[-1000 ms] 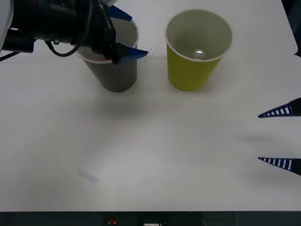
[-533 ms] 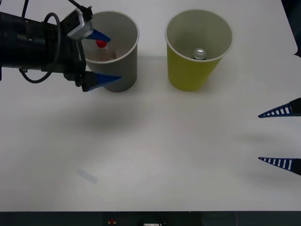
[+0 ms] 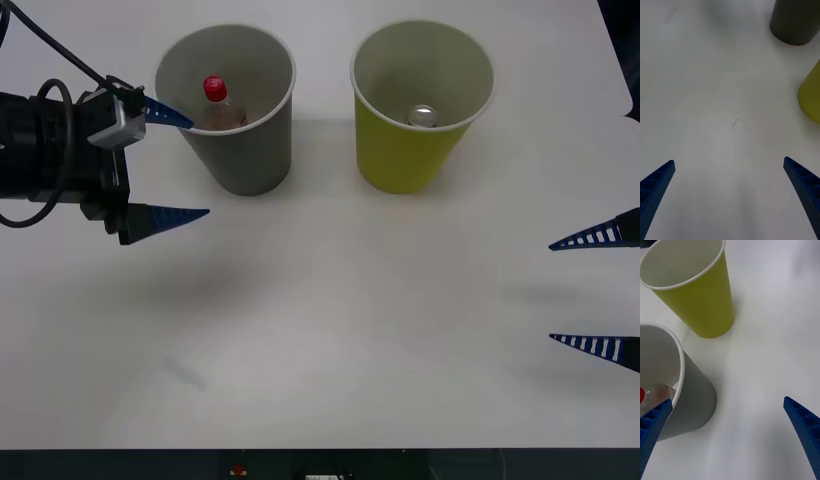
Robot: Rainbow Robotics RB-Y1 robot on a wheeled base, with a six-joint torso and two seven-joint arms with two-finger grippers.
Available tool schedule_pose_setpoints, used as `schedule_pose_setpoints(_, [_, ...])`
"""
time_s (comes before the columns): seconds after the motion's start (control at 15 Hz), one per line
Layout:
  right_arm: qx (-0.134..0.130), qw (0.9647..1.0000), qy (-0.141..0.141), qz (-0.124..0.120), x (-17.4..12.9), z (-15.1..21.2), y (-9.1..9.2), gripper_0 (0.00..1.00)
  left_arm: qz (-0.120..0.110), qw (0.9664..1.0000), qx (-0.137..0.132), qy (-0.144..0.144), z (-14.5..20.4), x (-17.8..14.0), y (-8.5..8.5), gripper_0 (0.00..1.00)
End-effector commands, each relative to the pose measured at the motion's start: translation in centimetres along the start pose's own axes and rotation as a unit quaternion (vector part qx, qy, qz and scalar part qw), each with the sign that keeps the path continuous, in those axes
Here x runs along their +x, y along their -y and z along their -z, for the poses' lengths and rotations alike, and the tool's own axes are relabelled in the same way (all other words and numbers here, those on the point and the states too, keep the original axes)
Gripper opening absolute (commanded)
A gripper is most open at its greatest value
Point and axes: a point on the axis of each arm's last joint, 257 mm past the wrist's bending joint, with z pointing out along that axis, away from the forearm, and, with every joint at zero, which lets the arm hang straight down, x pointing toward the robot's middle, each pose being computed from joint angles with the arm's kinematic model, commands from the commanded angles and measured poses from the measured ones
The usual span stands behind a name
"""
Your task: Put the can into the green bin and the plastic bottle into the gray bin
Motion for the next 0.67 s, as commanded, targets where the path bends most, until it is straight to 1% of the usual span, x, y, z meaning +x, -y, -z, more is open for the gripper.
schedule_pose_setpoints(0.07, [0.0,1.0,0.0,0.0,0.0,0.0,0.0,1.0,-0.009,0.9998,0.002,-0.019,1.0,1.7,1.7,1.0])
schedule_pose_setpoints(0.13, [0.0,1.0,0.0,0.0,0.0,0.0,0.0,1.0,-0.018,0.9996,0.004,-0.023,1.3,2.3,2.1,1.0])
schedule_pose_setpoints(0.27, [0.0,1.0,0.0,0.0,0.0,0.0,0.0,1.0,-0.027,0.9991,0.013,-0.03,2.0,3.8,3.3,1.0])
schedule_pose_setpoints(0.33, [0.0,1.0,0.0,0.0,0.0,0.0,0.0,1.0,-0.02,0.9991,0.02,-0.03,2.2,4.2,3.9,1.0])
schedule_pose_setpoints(0.4, [0.0,1.0,0.0,0.0,0.0,0.0,0.0,1.0,-0.01,0.9989,0.035,-0.029,2.4,4.6,5.1,1.0])
schedule_pose_setpoints(0.47, [0.0,1.0,0.0,0.0,0.0,0.0,0.0,1.0,-0.004,0.9987,0.044,-0.027,2.5,4.7,5.7,1.0])
schedule_pose_setpoints(0.67, [0.0,1.0,0.0,0.0,0.0,0.0,0.0,1.0,0.013,0.9969,0.074,-0.024,3.1,5.5,7.9,1.0])
